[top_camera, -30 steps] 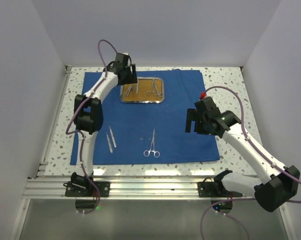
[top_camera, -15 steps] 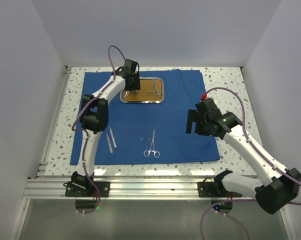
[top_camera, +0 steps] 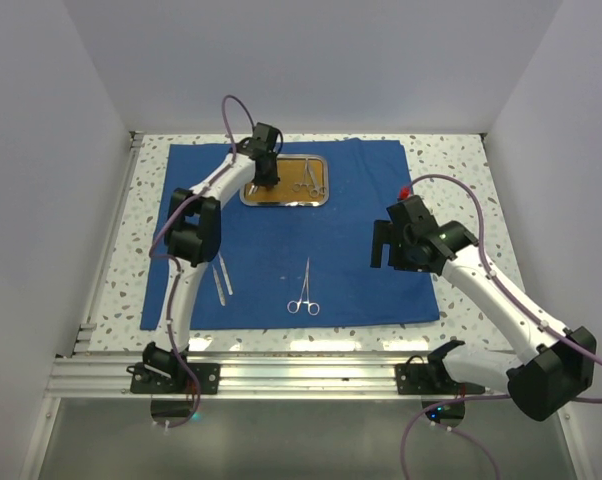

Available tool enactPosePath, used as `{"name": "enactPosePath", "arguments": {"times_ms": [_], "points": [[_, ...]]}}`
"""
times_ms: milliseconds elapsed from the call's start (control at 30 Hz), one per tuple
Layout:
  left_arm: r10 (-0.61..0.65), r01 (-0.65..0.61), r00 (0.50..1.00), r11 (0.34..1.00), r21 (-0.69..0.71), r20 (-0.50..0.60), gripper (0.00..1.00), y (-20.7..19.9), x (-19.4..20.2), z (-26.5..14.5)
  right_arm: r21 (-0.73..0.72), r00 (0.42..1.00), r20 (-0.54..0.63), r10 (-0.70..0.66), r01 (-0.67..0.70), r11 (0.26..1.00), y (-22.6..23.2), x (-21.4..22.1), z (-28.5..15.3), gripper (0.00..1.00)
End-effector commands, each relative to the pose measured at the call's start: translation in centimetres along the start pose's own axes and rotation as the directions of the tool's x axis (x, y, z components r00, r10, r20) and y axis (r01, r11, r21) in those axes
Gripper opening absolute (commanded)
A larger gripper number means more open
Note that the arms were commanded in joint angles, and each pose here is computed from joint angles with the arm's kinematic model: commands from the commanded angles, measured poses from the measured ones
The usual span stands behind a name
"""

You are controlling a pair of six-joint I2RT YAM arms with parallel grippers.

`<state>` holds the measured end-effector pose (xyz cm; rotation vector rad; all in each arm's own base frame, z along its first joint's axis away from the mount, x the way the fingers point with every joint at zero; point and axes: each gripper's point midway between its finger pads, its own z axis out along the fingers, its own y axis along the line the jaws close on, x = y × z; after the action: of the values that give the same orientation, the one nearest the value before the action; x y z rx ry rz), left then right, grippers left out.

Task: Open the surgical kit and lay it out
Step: Pick up the medical item from the container, then place the medical item in the surgical kit.

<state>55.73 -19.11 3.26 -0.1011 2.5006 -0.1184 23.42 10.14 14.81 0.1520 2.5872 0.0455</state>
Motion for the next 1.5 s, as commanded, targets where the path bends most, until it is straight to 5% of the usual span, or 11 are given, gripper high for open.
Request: {"name": "enactPosePath", "arguments": {"times_ms": [0, 133, 367, 600, 833, 1067, 1233, 1467], "points": [[0.013, -0.014, 1.000, 0.999, -0.038, -0.026, 0.28, 0.5, 0.9, 1.5, 0.018, 0.999, 0.041, -0.015, 0.014, 1.000, -0.2, -1.3, -0.1, 0.98], [0.023, -0.027, 0.998, 0.996, -0.088, -0.052, 0.26, 1.6, 2.0, 2.4, 0.018, 0.999, 0.038, -0.028, 0.027, 0.999, -0.1, -1.4, 0.1, 0.98], [0.026, -0.038, 0.996, 0.989, -0.145, -0.085, 0.00, 2.8, 3.3, 3.0, 0.014, 0.998, 0.040, -0.045, 0.044, 0.999, 0.2, -1.7, 0.3, 0.99], [0.014, -0.015, 1.000, 0.997, -0.073, -0.024, 0.00, 1.0, 0.1, 0.5, -0.004, 0.997, 0.042, -0.058, 0.058, 0.998, 0.4, -1.6, 0.4, 0.98], [-0.077, 0.060, 0.993, 0.981, 0.182, 0.092, 0.00, -4.2, -5.9, -5.5, -0.055, 0.996, 0.068, -0.054, 0.058, 0.997, 1.0, -1.8, -0.2, 0.98], [-0.111, 0.087, 0.984, 0.983, 0.164, 0.141, 0.00, -5.7, -6.4, -10.7, -0.092, 0.993, 0.118, -0.028, 0.039, 0.995, 0.7, -1.8, -1.9, 0.98], [-0.106, 0.091, 0.984, 0.990, 0.108, 0.142, 0.00, -9.3, -2.3, -14.7, -0.104, 0.988, 0.155, -0.012, 0.028, 0.994, -0.1, -1.6, -3.5, 0.99], [-0.057, 0.055, 0.998, 0.991, 0.123, 0.006, 0.00, -18.6, 11.1, -19.0, -0.075, 0.980, 0.198, 0.006, 0.009, 0.997, -1.4, -2.7, -6.7, 0.98]]}}
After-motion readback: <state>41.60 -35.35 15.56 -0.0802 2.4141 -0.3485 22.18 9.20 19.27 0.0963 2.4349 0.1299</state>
